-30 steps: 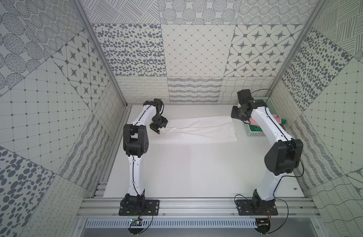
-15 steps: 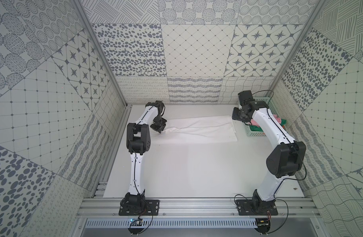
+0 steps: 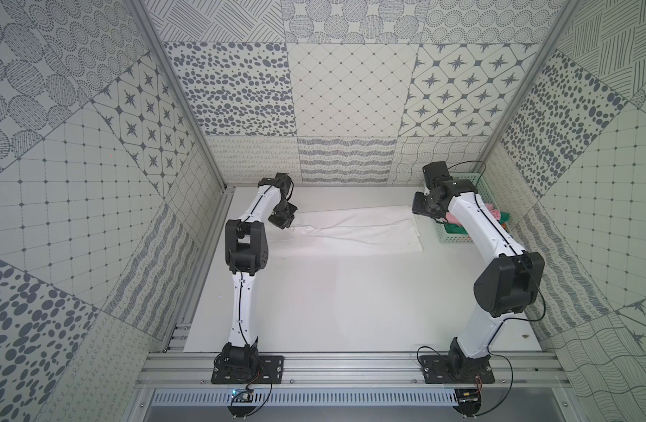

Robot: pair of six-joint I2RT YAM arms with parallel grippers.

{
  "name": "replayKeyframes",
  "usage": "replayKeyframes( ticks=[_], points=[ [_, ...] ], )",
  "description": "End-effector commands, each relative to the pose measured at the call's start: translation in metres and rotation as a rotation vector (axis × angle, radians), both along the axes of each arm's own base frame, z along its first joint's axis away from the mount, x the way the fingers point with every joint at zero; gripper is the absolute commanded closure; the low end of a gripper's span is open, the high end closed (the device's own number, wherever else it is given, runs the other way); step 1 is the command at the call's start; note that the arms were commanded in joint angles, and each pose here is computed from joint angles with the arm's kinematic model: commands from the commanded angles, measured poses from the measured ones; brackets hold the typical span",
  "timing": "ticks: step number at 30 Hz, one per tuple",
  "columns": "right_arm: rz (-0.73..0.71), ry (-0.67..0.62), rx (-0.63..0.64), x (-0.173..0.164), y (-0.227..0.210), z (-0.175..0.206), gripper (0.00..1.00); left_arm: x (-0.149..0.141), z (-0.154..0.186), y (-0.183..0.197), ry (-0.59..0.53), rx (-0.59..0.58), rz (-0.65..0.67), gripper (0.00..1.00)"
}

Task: Fold and stack t-shirts
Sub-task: Smooth out the T-shirt at the center of the board.

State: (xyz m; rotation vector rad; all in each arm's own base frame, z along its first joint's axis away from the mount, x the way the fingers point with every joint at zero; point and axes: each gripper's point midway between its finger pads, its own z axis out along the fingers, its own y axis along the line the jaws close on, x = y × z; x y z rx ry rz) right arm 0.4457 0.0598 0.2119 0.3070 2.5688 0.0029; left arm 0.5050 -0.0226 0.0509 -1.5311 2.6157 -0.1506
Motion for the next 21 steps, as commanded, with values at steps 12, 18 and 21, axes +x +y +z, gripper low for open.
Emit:
replayKeyframes(
  ticks=[12,18,21],
  points=[
    [0.083,0.025,-0.01,-0.008,0.033,-0.003,0.55,0.078,-0.014,-0.035,-0.233,-0.211,0.01,0.44],
    [0.1,0.034,-0.01,-0.011,0.039,-0.002,0.55,0.082,-0.008,-0.035,-0.276,-0.188,-0.048,0.14],
    [0.105,0.047,-0.008,-0.01,0.04,-0.007,0.55,0.078,0.009,-0.031,-0.3,-0.157,-0.085,0.02]
  ],
)
